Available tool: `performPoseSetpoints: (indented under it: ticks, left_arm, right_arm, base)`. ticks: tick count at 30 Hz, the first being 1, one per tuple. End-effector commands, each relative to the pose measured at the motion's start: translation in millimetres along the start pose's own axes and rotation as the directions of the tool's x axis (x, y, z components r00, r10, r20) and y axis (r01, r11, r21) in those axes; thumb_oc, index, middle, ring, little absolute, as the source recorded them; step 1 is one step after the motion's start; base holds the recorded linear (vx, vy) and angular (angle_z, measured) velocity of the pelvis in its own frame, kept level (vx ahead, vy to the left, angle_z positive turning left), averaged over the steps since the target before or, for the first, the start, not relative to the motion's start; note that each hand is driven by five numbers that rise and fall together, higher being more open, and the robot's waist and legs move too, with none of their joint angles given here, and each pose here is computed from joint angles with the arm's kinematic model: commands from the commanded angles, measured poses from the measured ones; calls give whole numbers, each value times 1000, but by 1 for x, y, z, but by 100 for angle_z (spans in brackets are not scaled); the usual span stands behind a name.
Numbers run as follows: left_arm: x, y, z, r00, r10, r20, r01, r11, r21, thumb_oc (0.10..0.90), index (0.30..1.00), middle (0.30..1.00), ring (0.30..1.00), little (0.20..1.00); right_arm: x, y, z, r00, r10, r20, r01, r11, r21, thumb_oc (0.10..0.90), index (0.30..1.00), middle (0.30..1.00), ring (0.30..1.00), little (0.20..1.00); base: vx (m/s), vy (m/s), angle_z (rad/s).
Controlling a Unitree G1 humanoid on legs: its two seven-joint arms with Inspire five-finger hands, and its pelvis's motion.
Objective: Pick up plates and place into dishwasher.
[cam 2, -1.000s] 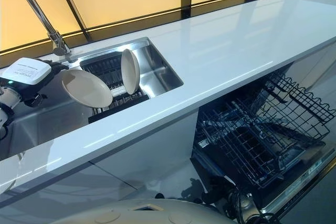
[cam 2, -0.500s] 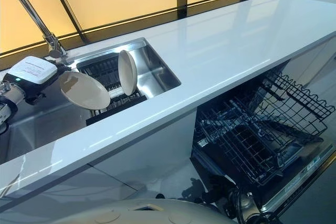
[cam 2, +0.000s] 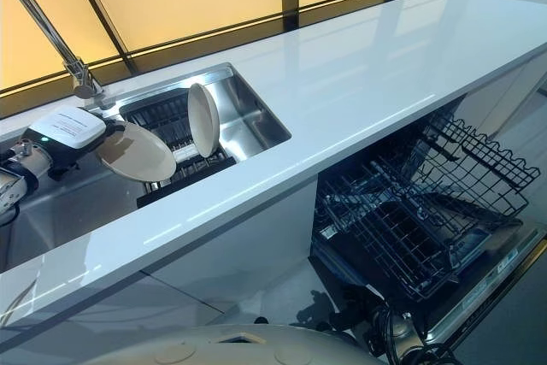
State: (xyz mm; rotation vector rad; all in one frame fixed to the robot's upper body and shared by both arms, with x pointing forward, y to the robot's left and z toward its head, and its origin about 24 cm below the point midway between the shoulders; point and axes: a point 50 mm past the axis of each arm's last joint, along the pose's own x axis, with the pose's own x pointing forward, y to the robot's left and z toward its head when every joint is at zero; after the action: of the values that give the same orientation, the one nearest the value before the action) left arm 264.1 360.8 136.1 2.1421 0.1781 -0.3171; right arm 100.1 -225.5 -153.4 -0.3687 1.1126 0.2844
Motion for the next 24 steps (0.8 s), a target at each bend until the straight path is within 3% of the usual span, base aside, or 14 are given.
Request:
performPoseSetpoints:
  ticks: [1, 11, 15, 22, 23, 24]
  left_arm:
    - [0, 70, -46, 963, 213, -164, -200, 976, 92, 800, 900, 900, 900, 900]
    - [12, 73, -32, 975, 176, -135, -166, 983, 84, 800, 900, 900, 900, 900]
    - [15, 63, -40, 973, 85, -215, -64, 993, 103, 800, 900, 900, 900, 900]
    - [23, 59, -39, 966, 53, -255, -27, 994, 104, 800, 900, 900, 900, 900]
    - [24, 56, -39, 964, 41, -261, -13, 994, 107, 712, 825, 825, 825, 812]
    - [25, 54, -38, 963, 36, -268, -7, 994, 109, 545, 681, 681, 681, 645]
  right_arm:
    - [-5, -23, -2, 1000, -18, -4, 18, 996, -89, 800, 900, 900, 900, 900]
    - [-5, -24, -3, 1000, -21, -6, 20, 996, -90, 800, 900, 900, 900, 900]
    - [-6, -26, -5, 1000, -20, -15, 18, 994, -103, 800, 900, 900, 900, 900]
    - [-6, -28, -3, 1000, -18, -7, 17, 993, -114, 800, 900, 900, 900, 900]
    - [-6, -28, -2, 1000, -16, -5, 15, 993, -115, 800, 900, 900, 900, 900]
    - [-6, -28, -2, 1000, -15, -3, 15, 993, -116, 800, 900, 900, 900, 900]
  base:
    - [19, 3, -4]
    - [14, 0, -5]
    - [20, 11, -4]
    - [8, 7, -10]
    - [0, 0, 0]
    - [0, 0, 0]
